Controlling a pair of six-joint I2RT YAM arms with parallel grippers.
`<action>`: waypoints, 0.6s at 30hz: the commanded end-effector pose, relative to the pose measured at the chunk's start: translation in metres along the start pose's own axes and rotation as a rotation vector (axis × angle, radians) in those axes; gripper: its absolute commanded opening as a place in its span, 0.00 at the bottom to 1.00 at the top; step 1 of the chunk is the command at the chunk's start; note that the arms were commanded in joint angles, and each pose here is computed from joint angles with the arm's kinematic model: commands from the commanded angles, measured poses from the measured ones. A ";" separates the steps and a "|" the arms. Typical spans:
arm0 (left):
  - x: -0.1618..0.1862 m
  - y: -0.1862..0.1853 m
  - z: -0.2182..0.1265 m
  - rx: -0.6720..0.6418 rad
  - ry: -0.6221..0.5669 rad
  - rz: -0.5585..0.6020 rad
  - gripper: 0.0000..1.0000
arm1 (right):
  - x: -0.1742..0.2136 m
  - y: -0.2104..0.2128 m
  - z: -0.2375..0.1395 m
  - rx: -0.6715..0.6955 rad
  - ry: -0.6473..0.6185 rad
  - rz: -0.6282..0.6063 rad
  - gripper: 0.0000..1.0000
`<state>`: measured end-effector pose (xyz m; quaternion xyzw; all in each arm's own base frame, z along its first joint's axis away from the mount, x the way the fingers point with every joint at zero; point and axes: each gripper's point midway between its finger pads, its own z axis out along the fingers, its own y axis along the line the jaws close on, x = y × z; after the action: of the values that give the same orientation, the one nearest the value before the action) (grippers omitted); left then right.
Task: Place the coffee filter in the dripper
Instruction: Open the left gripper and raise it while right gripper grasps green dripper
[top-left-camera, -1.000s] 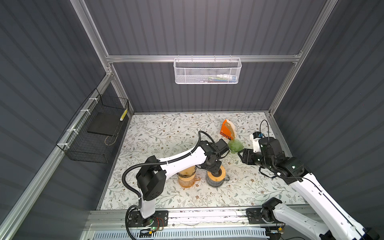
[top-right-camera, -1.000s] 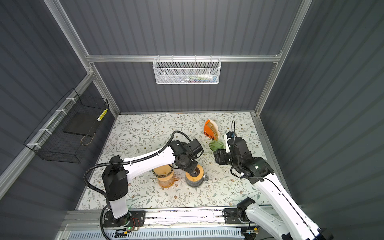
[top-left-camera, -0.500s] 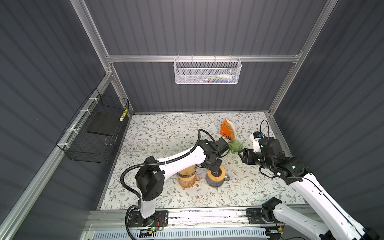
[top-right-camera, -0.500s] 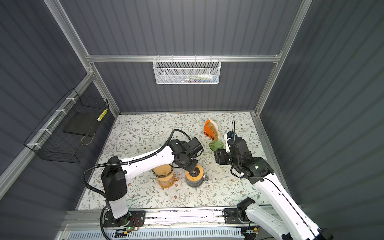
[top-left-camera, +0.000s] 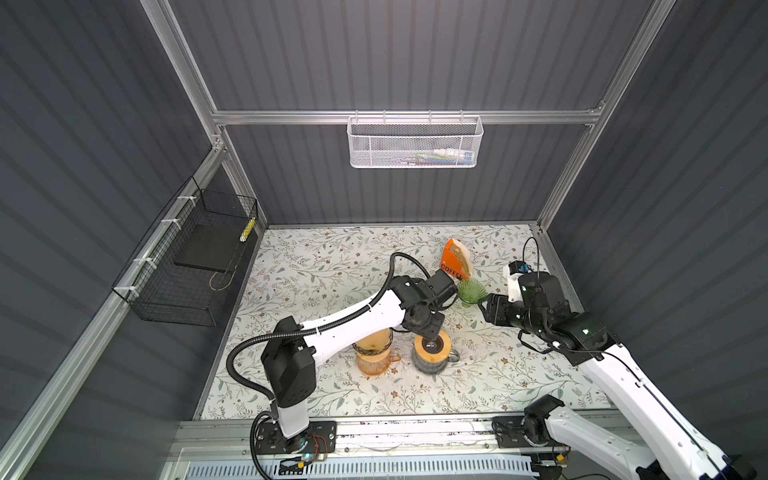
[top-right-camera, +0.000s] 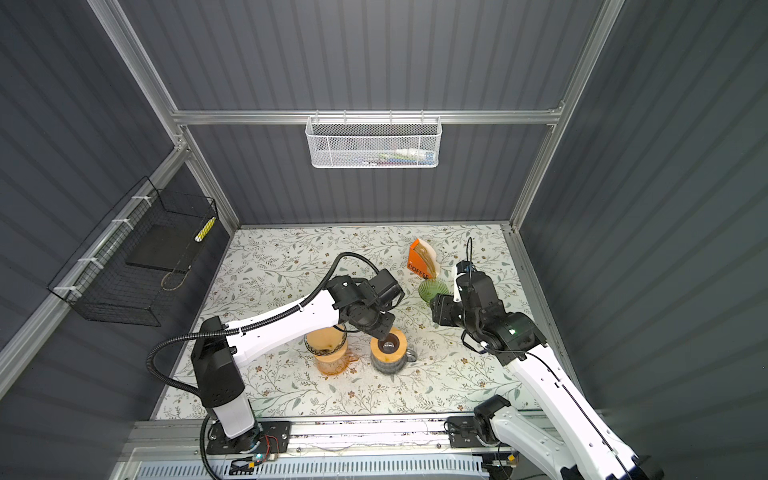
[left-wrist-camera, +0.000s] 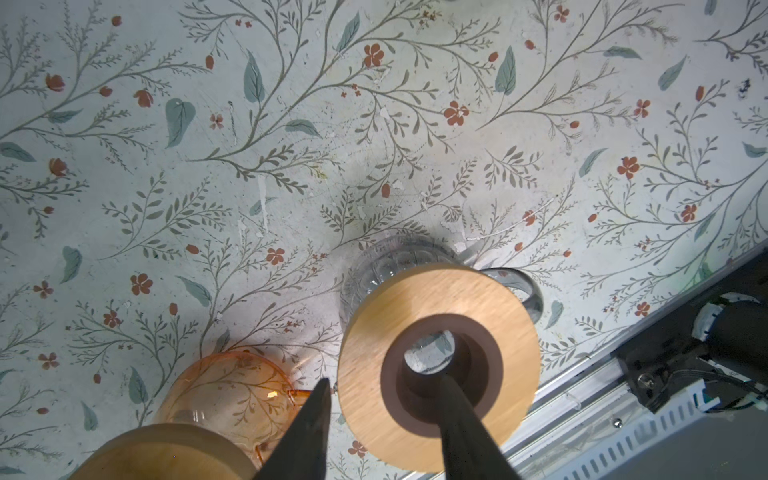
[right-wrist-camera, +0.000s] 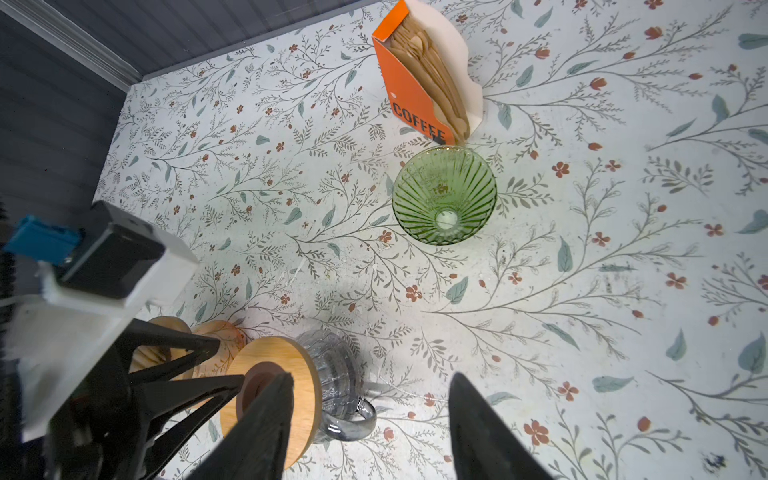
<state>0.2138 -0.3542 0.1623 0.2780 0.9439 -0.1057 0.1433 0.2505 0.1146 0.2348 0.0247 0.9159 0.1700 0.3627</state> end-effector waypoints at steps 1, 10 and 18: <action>-0.026 -0.004 -0.023 0.010 -0.124 -0.010 0.44 | 0.000 -0.007 0.013 0.011 0.012 0.008 0.61; -0.092 -0.007 -0.038 0.116 -0.311 -0.088 0.44 | -0.010 -0.043 0.051 0.050 0.065 0.151 0.62; -0.119 0.026 -0.063 0.213 -0.411 -0.187 0.48 | -0.008 -0.078 0.088 0.095 0.106 0.308 0.60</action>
<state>0.3089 -0.3760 0.2309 0.1840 0.9151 -0.2318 0.2739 0.3142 0.0643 0.1634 0.1561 0.9304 0.1624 0.2891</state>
